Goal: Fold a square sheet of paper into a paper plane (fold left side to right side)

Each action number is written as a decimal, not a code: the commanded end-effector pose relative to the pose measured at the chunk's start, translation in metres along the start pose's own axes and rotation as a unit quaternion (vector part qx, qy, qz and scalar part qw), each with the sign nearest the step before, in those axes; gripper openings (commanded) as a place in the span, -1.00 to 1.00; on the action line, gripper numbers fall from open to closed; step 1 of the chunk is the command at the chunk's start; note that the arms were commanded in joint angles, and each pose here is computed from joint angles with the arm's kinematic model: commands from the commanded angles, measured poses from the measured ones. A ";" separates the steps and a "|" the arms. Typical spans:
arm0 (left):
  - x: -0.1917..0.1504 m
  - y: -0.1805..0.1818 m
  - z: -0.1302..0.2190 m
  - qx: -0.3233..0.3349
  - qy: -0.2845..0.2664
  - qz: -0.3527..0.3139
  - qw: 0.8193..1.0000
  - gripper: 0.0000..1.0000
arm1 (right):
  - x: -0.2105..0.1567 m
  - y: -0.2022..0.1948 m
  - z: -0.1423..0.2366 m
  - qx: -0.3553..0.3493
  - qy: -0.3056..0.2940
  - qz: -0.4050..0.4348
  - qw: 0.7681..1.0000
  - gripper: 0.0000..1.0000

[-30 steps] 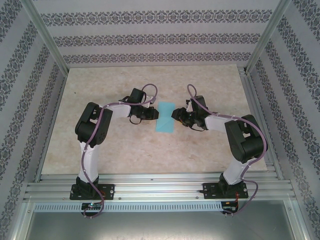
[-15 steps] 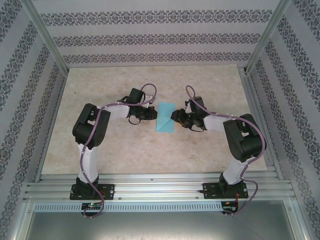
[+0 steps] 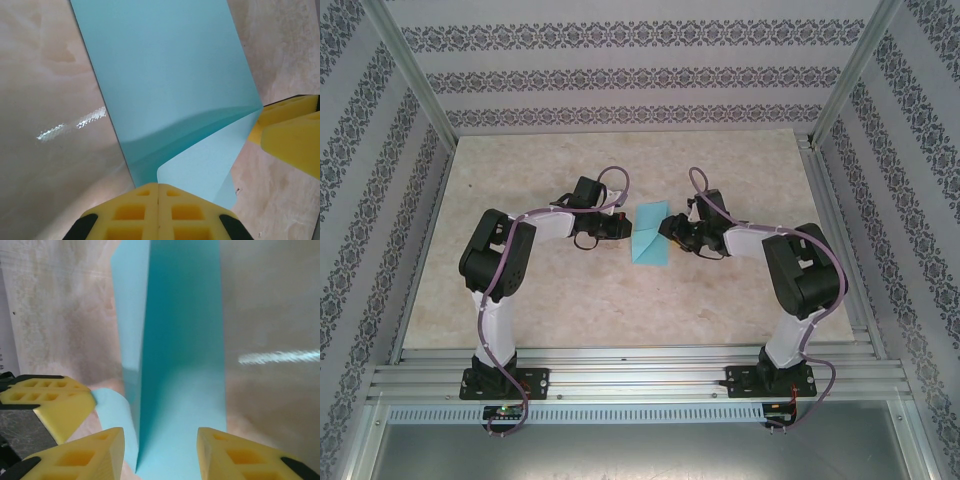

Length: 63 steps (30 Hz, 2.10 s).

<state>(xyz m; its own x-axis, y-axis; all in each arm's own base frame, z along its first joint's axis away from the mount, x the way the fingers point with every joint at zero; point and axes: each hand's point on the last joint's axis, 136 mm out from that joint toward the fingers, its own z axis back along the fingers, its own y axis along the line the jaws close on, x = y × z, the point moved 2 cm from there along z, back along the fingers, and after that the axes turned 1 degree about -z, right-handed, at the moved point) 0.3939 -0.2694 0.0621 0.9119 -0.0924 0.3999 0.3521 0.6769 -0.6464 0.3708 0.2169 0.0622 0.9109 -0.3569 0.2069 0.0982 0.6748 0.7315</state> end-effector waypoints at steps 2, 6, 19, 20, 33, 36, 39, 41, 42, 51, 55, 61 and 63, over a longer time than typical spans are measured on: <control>0.008 -0.007 0.007 -0.014 -0.016 -0.012 1.000 -1.00 | 0.006 0.022 -0.008 0.031 -0.003 0.014 0.999 -0.15; 0.007 -0.006 0.006 -0.014 -0.014 -0.011 1.000 -1.00 | 0.008 0.024 -0.014 0.030 -0.002 0.015 0.999 -0.18; 0.013 -0.037 0.064 0.011 -0.098 -0.082 0.992 -0.11 | 0.011 0.048 0.015 0.031 -0.021 0.018 0.999 -1.00; 0.010 -0.043 0.075 0.016 -0.109 -0.095 0.989 -0.06 | 0.011 0.052 0.024 0.030 -0.027 0.017 0.999 -1.00; -0.001 -0.128 0.173 -0.130 -0.247 -0.040 0.959 0.99 | 0.009 0.157 0.140 0.209 -0.075 0.118 0.968 -1.00; 0.003 -0.148 0.186 -0.180 -0.252 -0.020 0.951 0.99 | 0.006 0.176 0.164 0.254 -0.086 0.147 0.952 -1.00; 0.006 -0.166 0.196 -0.246 -0.253 -0.004 0.936 0.99 | 0.000 0.194 0.183 0.300 -0.090 0.165 0.935 -1.00; 0.006 -0.174 0.200 -0.278 -0.253 0.002 0.927 0.99 | -0.004 0.205 0.193 0.329 -0.087 0.173 0.924 -1.00; 0.007 -0.179 0.203 -0.292 -0.253 0.000 0.922 0.99 | -0.006 0.210 0.197 0.344 -0.082 0.174 0.919 -1.00; 0.004 -0.215 0.204 -0.343 -0.221 -0.024 0.913 0.57 | -0.020 0.231 0.204 0.384 -0.058 0.179 0.904 -1.00; 0.004 -0.221 0.201 -0.349 -0.216 -0.025 0.912 0.04 | -0.024 0.230 0.202 0.382 -0.053 0.178 0.905 -1.00; 0.004 -0.221 0.201 -0.345 -0.218 -0.025 0.913 -0.63 | -0.021 0.223 0.197 0.368 -0.059 0.177 0.911 -0.94; 0.003 -0.219 0.200 -0.340 -0.218 -0.025 0.915 -0.75 | -0.020 0.218 0.196 0.361 -0.061 0.174 0.914 -0.89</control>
<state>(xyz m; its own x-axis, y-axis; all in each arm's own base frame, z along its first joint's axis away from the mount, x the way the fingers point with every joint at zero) 0.2814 -0.2697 0.3153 0.8098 0.2827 0.5141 0.5143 0.0797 -0.8539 0.2975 0.2480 0.3484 0.7931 -0.3023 0.5288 -0.5044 0.1608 0.8484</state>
